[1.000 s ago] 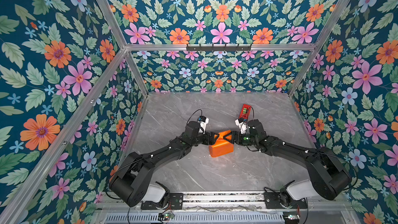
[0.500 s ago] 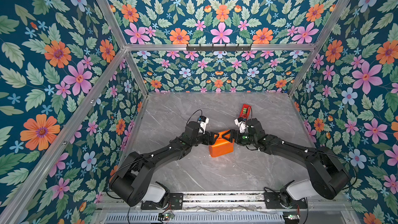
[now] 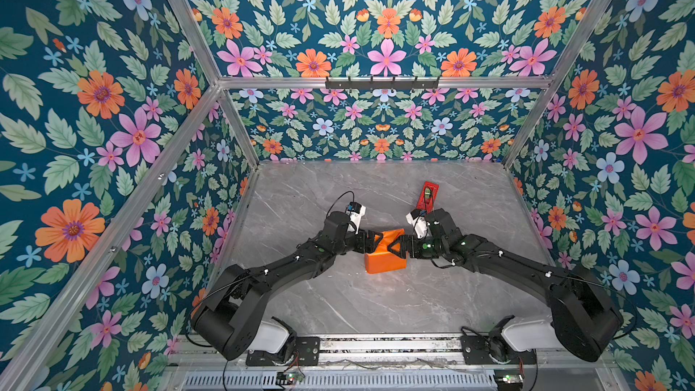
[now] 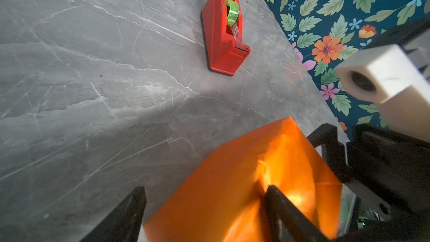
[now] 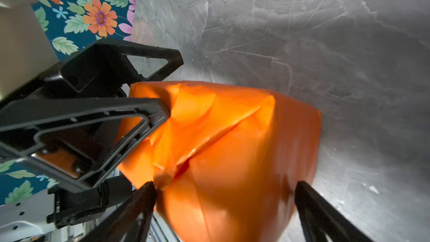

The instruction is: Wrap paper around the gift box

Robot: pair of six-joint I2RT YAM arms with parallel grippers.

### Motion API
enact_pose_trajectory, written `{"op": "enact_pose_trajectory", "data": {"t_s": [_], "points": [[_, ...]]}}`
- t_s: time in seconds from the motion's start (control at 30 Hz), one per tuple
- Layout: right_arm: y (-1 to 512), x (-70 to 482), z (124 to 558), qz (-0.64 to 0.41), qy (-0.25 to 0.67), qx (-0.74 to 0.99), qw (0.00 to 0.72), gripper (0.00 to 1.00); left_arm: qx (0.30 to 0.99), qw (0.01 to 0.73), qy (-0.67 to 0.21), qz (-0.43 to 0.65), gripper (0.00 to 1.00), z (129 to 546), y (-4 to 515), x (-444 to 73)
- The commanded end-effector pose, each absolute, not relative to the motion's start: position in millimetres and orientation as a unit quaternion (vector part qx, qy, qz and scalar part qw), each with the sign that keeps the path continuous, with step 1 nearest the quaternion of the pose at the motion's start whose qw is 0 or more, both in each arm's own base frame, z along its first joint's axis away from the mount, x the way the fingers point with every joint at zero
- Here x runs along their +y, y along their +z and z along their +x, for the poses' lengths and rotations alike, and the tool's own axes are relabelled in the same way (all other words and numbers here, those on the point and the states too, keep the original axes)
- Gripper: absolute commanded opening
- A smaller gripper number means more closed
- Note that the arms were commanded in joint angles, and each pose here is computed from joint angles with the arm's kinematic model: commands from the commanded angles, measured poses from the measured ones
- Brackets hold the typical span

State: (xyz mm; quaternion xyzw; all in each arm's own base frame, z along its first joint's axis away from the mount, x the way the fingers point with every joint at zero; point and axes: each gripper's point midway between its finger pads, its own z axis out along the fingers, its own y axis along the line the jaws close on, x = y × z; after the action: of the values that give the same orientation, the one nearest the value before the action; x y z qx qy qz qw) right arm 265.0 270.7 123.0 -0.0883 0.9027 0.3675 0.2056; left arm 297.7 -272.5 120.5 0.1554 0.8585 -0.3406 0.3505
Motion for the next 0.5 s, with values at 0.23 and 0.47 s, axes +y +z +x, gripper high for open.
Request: {"op": "enact_pose_trajectory", "data": {"t_s": [0.23,0.47], "points": [[144.2,250.0,265.2,-0.114,0.331,0.907,0.235,0.94,0.899,0.290,-0.284,0.166,0.82,280.0,83.3,-253.7],[171.2,205.8,297.9,-0.004,0.362,0.903,0.233,0.95,0.899,0.288,-0.284,0.168,0.82,279.7,87.5,-254.2]]}}
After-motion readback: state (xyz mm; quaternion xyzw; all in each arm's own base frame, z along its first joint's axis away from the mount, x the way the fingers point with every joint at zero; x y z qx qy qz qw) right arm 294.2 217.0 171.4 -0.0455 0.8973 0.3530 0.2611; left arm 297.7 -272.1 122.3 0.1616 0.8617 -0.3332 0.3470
